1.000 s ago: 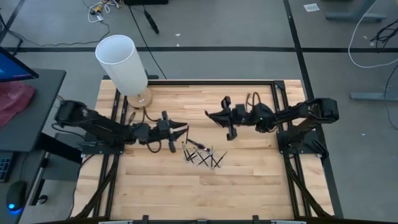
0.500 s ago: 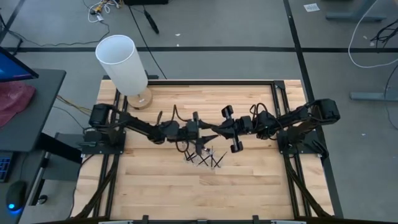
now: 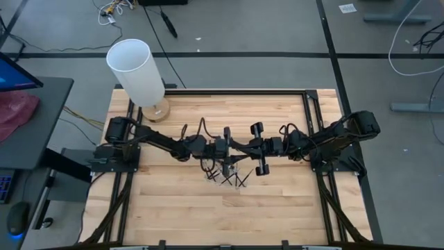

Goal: Put items in baskets/containers
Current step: Put the black brow brush into the transparent organizer

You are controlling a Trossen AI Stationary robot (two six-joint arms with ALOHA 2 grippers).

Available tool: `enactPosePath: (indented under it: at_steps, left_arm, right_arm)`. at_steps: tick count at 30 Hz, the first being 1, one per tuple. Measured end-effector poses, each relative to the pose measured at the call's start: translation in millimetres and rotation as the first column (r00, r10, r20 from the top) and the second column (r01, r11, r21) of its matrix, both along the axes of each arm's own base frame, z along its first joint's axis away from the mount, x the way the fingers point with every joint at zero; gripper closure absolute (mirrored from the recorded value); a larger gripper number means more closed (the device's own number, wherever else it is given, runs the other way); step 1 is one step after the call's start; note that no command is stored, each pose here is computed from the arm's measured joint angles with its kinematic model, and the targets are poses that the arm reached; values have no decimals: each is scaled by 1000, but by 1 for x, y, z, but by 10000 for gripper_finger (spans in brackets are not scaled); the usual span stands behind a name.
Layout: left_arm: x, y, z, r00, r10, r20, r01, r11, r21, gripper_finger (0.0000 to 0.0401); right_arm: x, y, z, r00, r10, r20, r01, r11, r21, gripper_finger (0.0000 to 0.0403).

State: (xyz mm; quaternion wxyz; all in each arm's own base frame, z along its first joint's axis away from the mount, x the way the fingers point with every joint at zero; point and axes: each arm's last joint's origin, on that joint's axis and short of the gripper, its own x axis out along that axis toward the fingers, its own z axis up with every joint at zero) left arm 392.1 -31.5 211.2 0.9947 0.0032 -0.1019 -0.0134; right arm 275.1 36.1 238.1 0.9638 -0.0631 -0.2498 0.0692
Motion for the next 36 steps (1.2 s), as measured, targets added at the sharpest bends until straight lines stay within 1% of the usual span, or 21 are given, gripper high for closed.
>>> enactPosePath:
  at_steps: [5, 7, 11, 12, 15, 20, 23, 26, 28, 31, 34, 36]
  left_arm:
    - [0, 0, 0, 1000, -2, -3, 2, 1000, -5, 293]
    - [0, 0, -1, 1000, -2, -12, 2, 1000, -4, 318]
    - [0, 0, -4, 999, -2, -41, 2, 1000, -3, 383]
    - [1, 0, -5, 999, -2, -48, 2, 1000, -4, 392]
    - [1, 0, -7, 997, -2, -72, 2, 1000, -2, 393]
    - [0, 0, -6, 997, -2, -76, 2, 1000, -1, 398]
    - [-2, 0, 1, 996, -2, -84, 2, 1000, 0, 397]
    - [-7, -1, 10, 992, 7, -126, -4, 1000, 25, 398]
    - [-12, -3, 16, 983, 51, -179, -42, 998, 53, 398]
    - [-23, -7, 27, 952, 149, -266, -120, 985, 123, 397]
    - [-38, -12, 30, 903, 245, -353, -186, 963, 194, 399]
    - [-52, -13, 27, 878, 306, -367, -241, 947, 213, 399]
  right_arm:
    - [-4, 0, -7, 999, -29, -28, 29, 999, 19, 400]
    - [-5, -1, -10, 999, -32, -40, 33, 999, 24, 399]
    - [-7, -2, -14, 997, -55, -56, 57, 998, 36, 400]
    - [-8, -2, -14, 997, -55, -59, 58, 998, 36, 401]
    - [-8, -2, -15, 997, -56, -60, 58, 998, 35, 401]
    - [-8, -2, -15, 997, -56, -61, 58, 998, 35, 401]
    - [-8, -2, -14, 997, -55, -61, 57, 998, 37, 400]
    - [-10, -2, -11, 997, -32, -76, 38, 996, 80, 400]
    - [-11, -5, -9, 991, -19, -134, 34, 993, 110, 399]
    - [-17, -11, -7, 957, -7, -291, 54, 986, 155, 399]
    - [-30, -18, -7, 877, 3, -481, 103, 975, 194, 399]
    - [-42, -22, -9, 805, 12, -593, 147, 965, 218, 399]
